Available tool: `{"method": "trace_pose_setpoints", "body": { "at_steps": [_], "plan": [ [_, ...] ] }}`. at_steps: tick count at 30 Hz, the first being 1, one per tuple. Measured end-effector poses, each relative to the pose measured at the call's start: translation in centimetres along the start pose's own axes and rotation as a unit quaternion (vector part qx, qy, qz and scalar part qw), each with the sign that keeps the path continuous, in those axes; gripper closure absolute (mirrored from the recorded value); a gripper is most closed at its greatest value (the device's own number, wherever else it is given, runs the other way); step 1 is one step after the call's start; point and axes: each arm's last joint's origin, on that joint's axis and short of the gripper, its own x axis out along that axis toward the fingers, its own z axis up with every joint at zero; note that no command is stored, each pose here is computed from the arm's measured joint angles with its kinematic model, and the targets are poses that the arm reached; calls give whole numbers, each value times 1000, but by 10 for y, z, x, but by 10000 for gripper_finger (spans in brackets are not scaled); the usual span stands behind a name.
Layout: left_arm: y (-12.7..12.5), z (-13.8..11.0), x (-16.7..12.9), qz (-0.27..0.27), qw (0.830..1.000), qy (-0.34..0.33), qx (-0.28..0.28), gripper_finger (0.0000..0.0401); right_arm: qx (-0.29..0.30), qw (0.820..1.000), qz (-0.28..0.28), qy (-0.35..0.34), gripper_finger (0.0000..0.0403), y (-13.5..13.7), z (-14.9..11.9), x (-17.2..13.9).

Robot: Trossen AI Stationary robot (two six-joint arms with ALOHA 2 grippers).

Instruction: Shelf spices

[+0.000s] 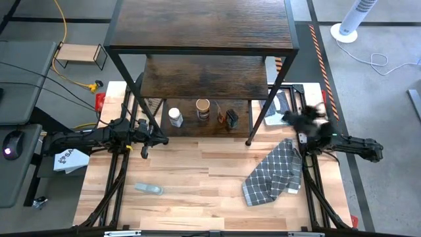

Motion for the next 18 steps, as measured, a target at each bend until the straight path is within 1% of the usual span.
{"method": "trace_pose_setpoints", "body": {
  "at_steps": [2,3,5,6,8,10,12,14,17,18],
  "plan": [
    [0,0,0,0,1000,0,0,400,-19,995,63,-72,402,21,18,3],
    [0,0,0,0,1000,0,0,400,-34,992,88,-80,402,32,25,6],
    [0,0,0,0,1000,0,0,400,-66,989,123,-45,402,51,36,14],
    [0,0,0,0,1000,1,0,400,-81,989,122,-15,402,58,39,20],
    [0,0,0,0,1000,0,0,400,-111,989,93,40,402,72,47,30],
    [0,0,0,0,1000,1,0,400,-154,983,55,83,402,84,56,41],
    [0,0,0,0,1000,0,0,400,-201,972,-3,124,402,91,61,52],
    [0,0,0,0,1000,0,0,400,-235,956,-83,157,402,92,64,64],
    [0,0,0,1,1000,0,5,400,-253,935,-171,178,402,91,66,82],
    [0,0,0,7,999,-2,39,400,-253,931,-192,180,402,91,66,89]
  ]
}}
